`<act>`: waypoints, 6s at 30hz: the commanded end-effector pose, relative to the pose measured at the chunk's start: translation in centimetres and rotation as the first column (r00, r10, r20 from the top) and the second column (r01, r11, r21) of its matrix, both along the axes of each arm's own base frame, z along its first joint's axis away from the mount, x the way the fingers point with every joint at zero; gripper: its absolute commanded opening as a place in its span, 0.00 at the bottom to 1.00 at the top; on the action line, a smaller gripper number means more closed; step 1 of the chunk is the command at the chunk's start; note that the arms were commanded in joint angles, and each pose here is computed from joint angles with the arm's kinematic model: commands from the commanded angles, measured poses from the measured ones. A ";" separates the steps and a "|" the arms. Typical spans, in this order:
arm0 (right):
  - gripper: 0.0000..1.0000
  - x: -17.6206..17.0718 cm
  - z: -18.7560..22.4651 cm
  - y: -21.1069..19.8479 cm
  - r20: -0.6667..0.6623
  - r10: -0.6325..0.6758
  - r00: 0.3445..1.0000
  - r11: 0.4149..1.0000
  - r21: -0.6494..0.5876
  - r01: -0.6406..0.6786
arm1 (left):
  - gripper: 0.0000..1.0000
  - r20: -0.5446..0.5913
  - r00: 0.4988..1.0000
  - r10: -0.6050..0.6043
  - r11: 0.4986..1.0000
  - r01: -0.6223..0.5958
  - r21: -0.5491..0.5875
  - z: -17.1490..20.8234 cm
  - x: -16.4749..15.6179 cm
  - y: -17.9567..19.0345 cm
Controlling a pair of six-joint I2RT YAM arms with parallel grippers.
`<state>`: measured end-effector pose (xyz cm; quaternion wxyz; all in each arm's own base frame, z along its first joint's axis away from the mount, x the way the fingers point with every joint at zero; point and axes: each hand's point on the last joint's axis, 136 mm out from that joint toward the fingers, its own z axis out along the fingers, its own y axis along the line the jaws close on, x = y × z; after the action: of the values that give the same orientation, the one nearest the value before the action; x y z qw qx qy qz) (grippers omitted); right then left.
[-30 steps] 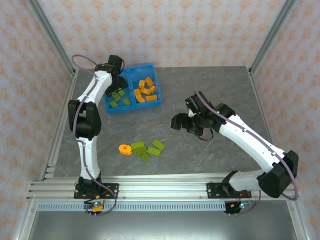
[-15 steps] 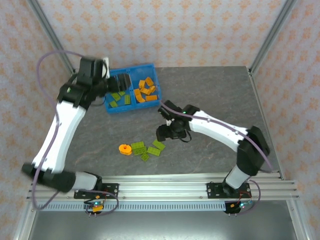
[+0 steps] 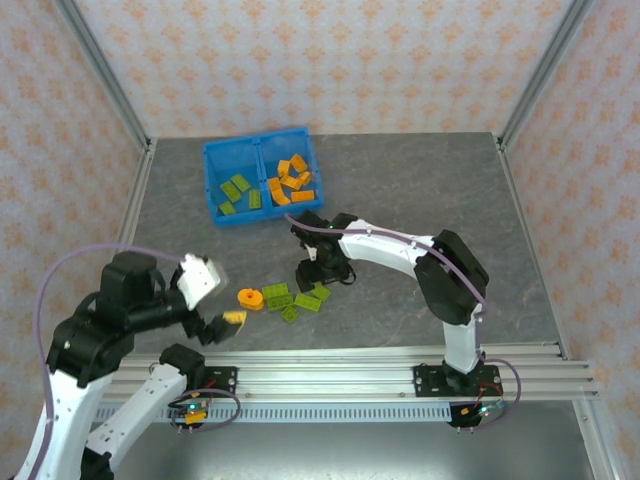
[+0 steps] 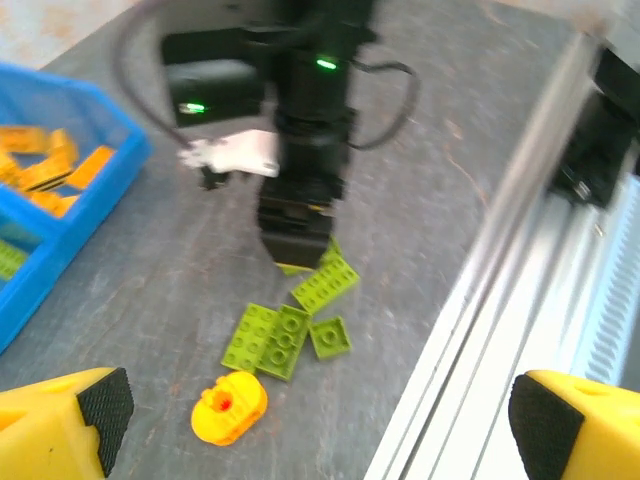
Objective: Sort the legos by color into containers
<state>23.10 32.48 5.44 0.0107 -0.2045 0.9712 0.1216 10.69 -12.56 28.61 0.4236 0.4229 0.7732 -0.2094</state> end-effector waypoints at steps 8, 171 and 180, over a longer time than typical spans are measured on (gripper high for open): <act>0.65 0.7 -2.1 0.7 0.006 0.022 1.000 0.999 -0.049 -0.022 | 1.00 -0.011 0.972 -0.233 0.972 0.233 -0.015 -2.6 -1.7 -2.2; 0.99 -8.8 21.8 -17.2 0.273 -0.489 0.828 0.789 0.543 0.287 | 0.29 -0.323 0.329 0.887 0.406 -0.889 0.212 -6.1 22.0 -5.9; 0.99 -6.6 21.2 -16.1 0.326 -0.438 0.838 0.856 0.437 0.278 | 0.28 -0.360 0.102 0.927 0.187 -0.960 0.209 -6.6 31.3 3.5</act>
<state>15.31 16.39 25.74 0.2512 -0.0193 0.9288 0.2717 40.52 -12.04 20.75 0.2926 -0.2203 0.9305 -0.0011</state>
